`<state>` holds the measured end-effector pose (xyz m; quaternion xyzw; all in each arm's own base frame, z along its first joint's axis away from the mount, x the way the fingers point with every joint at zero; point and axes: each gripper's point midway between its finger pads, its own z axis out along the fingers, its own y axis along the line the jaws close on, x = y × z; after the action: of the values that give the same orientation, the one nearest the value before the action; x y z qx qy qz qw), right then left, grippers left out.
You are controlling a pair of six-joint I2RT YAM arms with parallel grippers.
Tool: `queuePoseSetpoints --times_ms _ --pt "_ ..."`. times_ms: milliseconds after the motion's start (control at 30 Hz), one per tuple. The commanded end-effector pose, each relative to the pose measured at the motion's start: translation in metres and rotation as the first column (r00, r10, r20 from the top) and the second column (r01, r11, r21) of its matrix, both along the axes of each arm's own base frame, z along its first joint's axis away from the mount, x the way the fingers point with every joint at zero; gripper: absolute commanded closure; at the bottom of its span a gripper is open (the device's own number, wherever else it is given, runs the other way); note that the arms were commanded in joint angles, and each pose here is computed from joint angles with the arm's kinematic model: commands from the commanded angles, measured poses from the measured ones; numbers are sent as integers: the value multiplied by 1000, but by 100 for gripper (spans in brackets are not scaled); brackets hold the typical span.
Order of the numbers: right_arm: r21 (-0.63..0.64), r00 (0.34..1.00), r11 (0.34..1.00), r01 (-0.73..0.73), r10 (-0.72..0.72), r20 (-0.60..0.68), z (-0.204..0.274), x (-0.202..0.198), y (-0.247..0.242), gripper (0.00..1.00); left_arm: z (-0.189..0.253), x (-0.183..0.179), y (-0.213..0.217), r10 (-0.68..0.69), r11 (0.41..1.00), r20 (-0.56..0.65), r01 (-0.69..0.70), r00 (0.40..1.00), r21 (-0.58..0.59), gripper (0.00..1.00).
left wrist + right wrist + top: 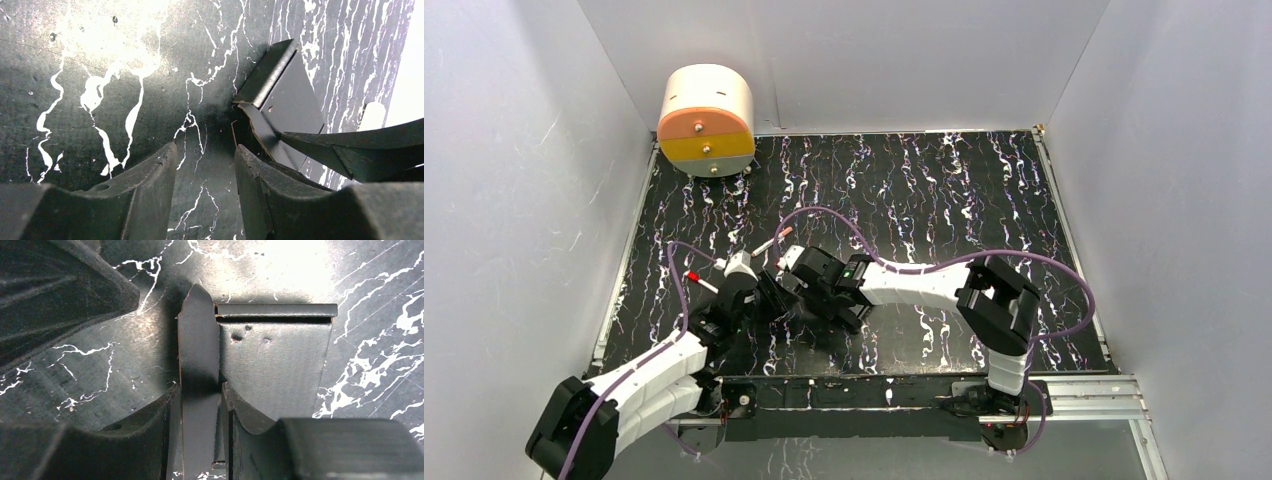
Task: Fold the paper box
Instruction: Close the paper box at the center of the board.
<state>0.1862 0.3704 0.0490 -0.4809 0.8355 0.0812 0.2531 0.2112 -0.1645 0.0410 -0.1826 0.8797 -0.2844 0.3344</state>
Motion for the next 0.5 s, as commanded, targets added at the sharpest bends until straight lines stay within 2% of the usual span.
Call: queuePoseSetpoints --times_ms 0,167,333,467 --pt "78 999 997 -17 20 -38 14 -13 11 58 12 0 0 31 999 -2 -31 1000 -40 55" --pt "105 995 994 -29 38 -88 -2 -23 13 58 30 8 -15 32 989 25 -28 999 -147 53" --pt "167 991 986 -19 41 -126 -6 -30 14 54 29 11 -27 -4 985 2 4 1000 -171 54" --pt "201 988 979 -26 55 -142 -5 -35 16 51 14 9 -33 -19 982 -34 12 999 -189 58"
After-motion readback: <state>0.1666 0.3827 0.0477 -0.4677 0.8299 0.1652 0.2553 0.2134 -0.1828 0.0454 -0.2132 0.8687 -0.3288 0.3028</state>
